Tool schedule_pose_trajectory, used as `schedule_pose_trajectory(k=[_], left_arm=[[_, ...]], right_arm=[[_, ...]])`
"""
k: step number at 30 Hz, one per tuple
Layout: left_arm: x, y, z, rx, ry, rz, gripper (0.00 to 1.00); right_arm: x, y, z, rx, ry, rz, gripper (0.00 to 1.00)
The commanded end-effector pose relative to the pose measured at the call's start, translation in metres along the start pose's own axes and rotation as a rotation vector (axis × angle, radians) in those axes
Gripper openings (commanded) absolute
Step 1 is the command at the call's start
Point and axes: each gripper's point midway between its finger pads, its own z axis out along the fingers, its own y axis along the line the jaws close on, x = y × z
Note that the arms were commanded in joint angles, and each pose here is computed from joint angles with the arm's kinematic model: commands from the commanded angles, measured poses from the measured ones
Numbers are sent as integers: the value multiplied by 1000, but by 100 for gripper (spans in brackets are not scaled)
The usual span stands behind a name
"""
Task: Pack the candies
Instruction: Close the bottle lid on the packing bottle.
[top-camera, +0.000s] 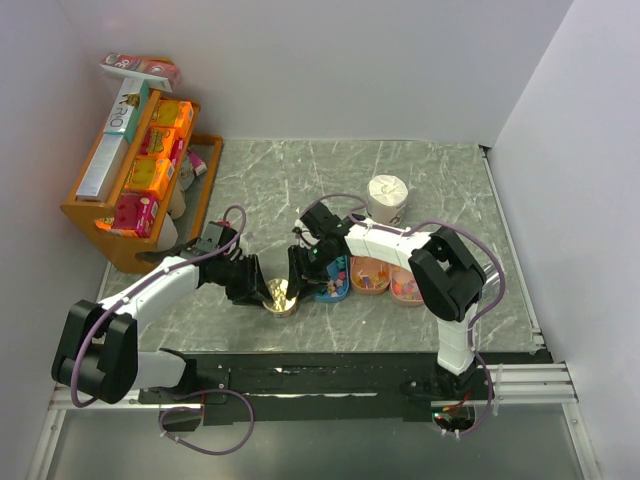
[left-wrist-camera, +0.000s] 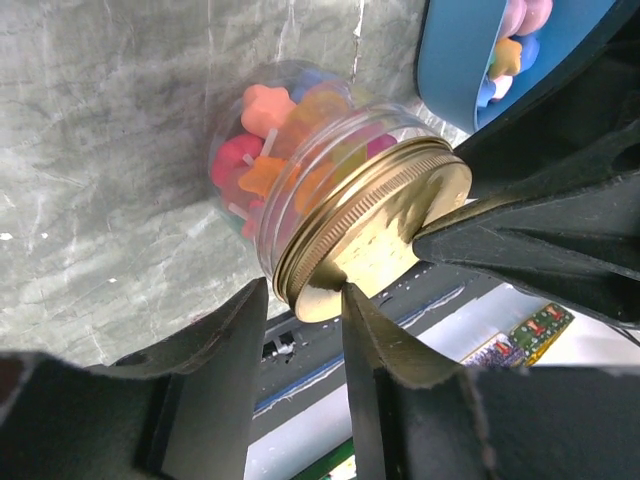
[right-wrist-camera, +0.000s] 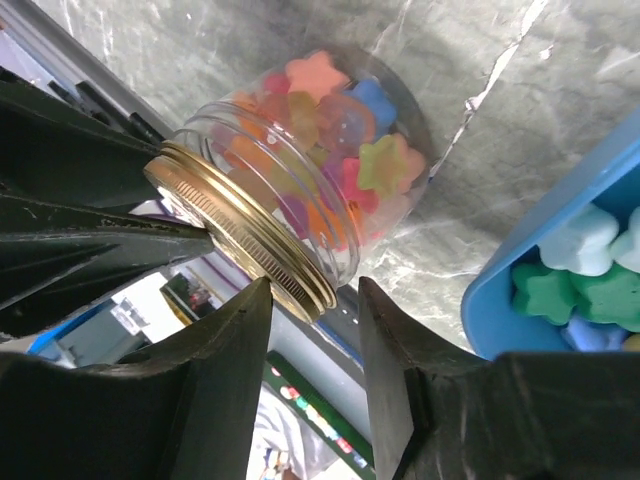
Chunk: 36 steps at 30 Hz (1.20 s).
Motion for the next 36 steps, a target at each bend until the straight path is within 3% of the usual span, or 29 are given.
schedule_pose_trajectory(k=[1,11,25,36], left_arm=[[-20,-12,-7,8,-84,32,41],[-36,-16,-17,-14,-163,42,42],[-35,-3,-9,-63,-149,29,39],[-38,3,-6,-96,-147,30,29]], right_arm=[[-10,6,-15,41,-83,-68,48],[-18,7,-28,72,-178,-107,49],[-21,-7,-24,169,-191,-109,47],[-31,0,-24,185,-246,-123,45]])
